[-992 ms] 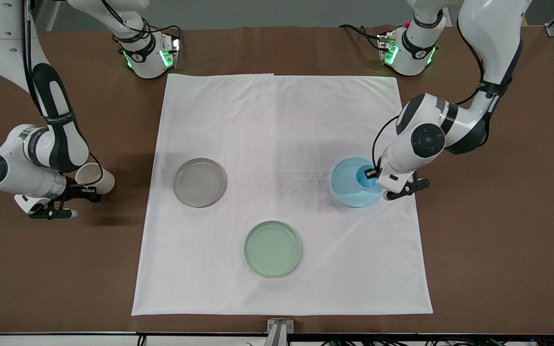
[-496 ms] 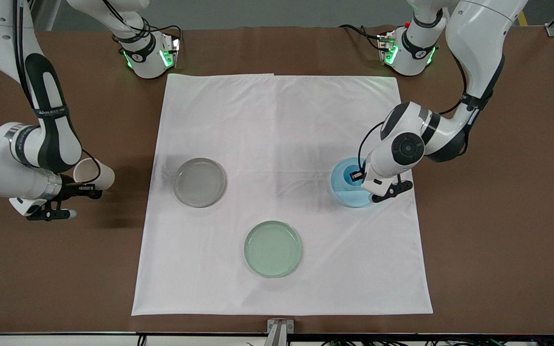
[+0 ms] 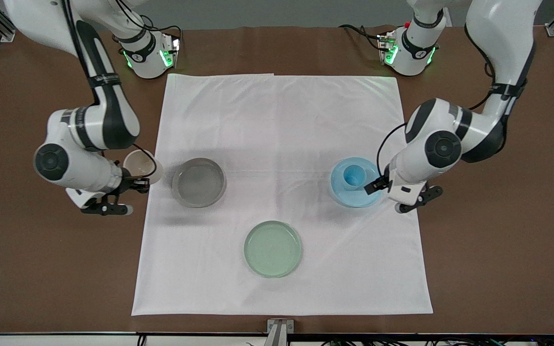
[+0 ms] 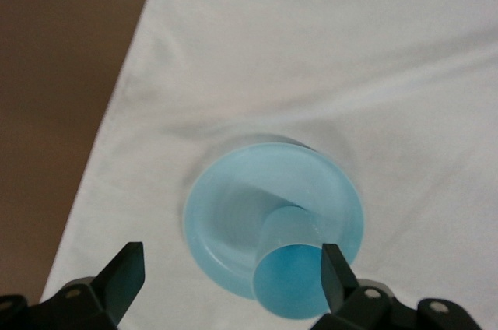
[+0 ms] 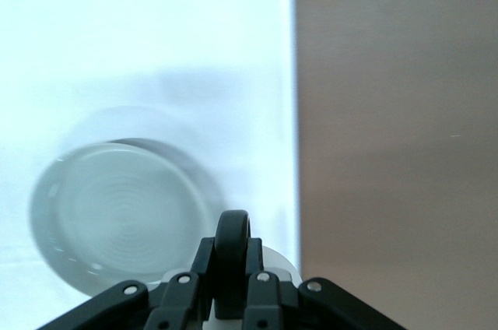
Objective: Place blue cup in blue plate and white mug in gray plate
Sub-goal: 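Carry the mug onto the gray plate while the left gripper releases and withdraws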
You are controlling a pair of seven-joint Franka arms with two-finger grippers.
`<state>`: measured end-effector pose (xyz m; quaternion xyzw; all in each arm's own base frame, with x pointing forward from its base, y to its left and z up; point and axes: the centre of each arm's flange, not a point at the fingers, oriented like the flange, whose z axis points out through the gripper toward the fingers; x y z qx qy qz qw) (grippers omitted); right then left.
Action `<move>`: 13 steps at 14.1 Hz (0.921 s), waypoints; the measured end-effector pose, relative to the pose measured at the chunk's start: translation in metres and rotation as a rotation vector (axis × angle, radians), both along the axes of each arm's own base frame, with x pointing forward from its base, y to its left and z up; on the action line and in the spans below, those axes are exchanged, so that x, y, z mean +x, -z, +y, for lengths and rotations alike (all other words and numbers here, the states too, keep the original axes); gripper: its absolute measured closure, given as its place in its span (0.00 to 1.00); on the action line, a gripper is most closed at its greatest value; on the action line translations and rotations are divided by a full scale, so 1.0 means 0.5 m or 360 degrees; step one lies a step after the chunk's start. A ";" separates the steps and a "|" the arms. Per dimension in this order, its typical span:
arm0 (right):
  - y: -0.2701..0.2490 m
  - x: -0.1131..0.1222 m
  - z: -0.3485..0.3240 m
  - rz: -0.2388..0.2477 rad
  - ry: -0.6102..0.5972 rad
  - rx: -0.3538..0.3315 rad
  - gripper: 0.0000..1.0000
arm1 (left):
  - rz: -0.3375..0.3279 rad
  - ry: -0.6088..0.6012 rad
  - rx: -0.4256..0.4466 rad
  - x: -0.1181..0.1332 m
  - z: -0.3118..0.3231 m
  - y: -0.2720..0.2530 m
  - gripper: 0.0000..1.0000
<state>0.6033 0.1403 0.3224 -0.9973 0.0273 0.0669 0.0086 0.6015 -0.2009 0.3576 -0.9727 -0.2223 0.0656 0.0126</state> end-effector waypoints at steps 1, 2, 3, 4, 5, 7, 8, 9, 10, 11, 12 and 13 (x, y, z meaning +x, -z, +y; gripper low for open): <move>0.005 -0.007 0.048 -0.0031 -0.0010 -0.0003 0.81 | 0.0018 0.0025 0.0012 0.017 0.032 -0.052 0.00; 0.013 -0.011 0.081 -0.0055 -0.0022 -0.0001 0.81 | 0.0022 0.0071 0.0011 0.033 0.067 -0.100 0.00; 0.027 -0.012 0.101 -0.0077 -0.0027 0.0013 0.81 | 0.0011 0.0120 0.0001 0.048 0.102 -0.140 0.00; 0.044 -0.011 0.115 -0.0090 -0.0023 0.0030 0.81 | -0.0009 0.0165 -0.0012 0.062 0.138 -0.177 0.00; 0.064 -0.008 0.121 -0.0098 -0.0014 0.0040 0.81 | -0.0027 0.0199 -0.0020 0.072 0.173 -0.208 0.00; 0.100 0.001 0.128 -0.0098 0.0009 0.0052 0.81 | -0.0076 0.0248 -0.0026 0.079 0.222 -0.265 0.00; 0.114 0.006 0.136 -0.0090 0.0021 0.0065 0.81 | -0.0086 0.0276 -0.0021 0.075 0.235 -0.290 0.00; 0.127 0.008 0.147 -0.0082 0.0020 0.0069 0.81 | -0.0089 0.0295 -0.0013 0.067 0.245 -0.313 0.00; 0.139 0.008 0.159 -0.0074 0.0012 0.0068 0.81 | -0.0098 0.0304 -0.0001 0.058 0.252 -0.339 0.00; 0.148 0.007 0.171 -0.0066 0.0003 0.0065 0.81 | -0.0113 0.0323 0.0012 0.046 0.256 -0.369 0.00; 0.156 0.005 0.179 -0.0060 -0.0002 0.0061 0.81 | -0.0132 0.0366 0.0028 0.029 0.259 -0.406 0.00; 0.161 0.003 0.183 -0.0057 -0.0004 0.0058 0.81 | -0.0152 0.0411 0.0047 0.009 0.264 -0.445 0.00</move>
